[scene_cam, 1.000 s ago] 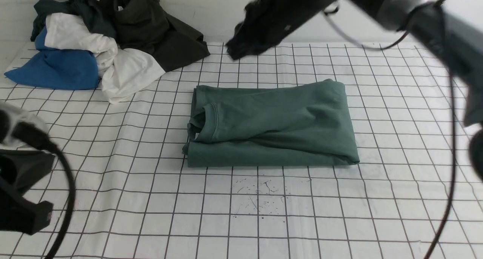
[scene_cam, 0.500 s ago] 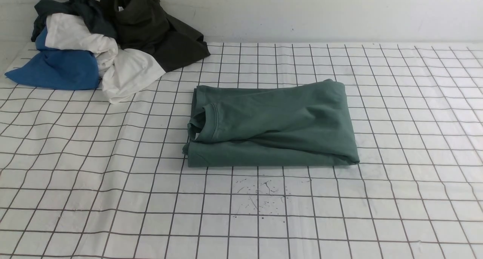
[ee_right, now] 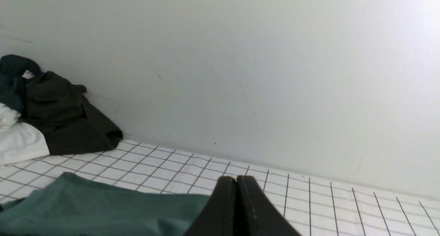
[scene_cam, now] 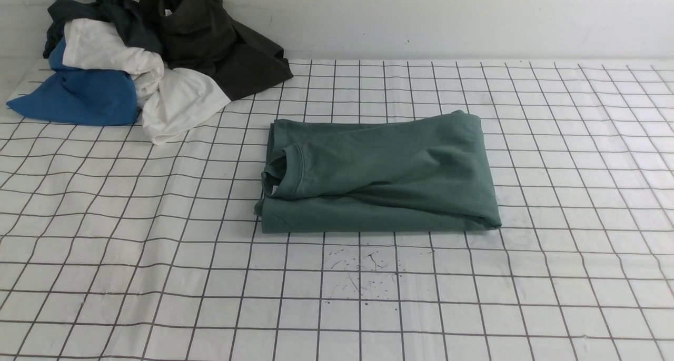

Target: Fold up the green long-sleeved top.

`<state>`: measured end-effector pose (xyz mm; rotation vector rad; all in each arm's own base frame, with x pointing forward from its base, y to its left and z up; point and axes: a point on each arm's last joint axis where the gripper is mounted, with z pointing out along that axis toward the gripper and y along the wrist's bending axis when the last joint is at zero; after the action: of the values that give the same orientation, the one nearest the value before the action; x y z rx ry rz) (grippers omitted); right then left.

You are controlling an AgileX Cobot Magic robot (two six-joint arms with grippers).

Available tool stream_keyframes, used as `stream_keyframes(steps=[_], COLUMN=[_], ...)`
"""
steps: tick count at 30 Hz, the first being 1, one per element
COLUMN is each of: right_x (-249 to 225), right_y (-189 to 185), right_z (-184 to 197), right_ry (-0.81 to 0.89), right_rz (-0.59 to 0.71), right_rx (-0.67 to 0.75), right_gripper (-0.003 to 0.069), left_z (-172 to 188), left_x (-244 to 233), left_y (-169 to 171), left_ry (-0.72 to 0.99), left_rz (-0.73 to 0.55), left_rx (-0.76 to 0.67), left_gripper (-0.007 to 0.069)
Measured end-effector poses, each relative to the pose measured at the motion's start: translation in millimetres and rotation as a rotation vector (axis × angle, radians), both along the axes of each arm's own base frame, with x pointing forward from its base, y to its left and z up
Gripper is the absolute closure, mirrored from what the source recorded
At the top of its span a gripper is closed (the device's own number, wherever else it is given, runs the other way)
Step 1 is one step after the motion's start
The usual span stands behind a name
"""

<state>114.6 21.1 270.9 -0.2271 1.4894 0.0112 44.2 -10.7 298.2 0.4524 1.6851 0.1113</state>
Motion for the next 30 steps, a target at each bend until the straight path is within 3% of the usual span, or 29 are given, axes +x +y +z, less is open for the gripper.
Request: stream_keyframes(steps=[6, 13, 19, 22, 30], right_x=[-24.6, -29.5, -46.2, -54.8, -58.5], right_y=[-8.1, -2.9, -3.4, -6.1, -19.5], right_z=[-63.8, -85.8, -84.2, -83.2, -83.1], right_ry=[0.078, 0.298, 0.256, 0.210, 0.186], right_rz=[-0.015, 0.049, 0.084, 0.061, -0.146], right_rx=[0.009, -0.003, -0.001, -0.010, 0.059], right_gripper=[0.0673, 0.0673, 0.0673, 0.0673, 0.0673], left_z=[0.0, -0.5, -2.0, -2.0, -4.9], left_x=[0.0, -0.1, -0.3, -0.3, 0.2], left_y=[0.0, 0.0, 0.2, 0.2, 0.1], left_ry=[0.000, 0.006, 0.021, 0.021, 0.030], left_rz=[0.000, 0.000, 0.000, 0.000, 0.000], left_rx=[0.000, 0.002, 0.010, 0.010, 0.012], left_gripper=[0.0599, 0.0599, 0.0599, 0.0599, 0.0599])
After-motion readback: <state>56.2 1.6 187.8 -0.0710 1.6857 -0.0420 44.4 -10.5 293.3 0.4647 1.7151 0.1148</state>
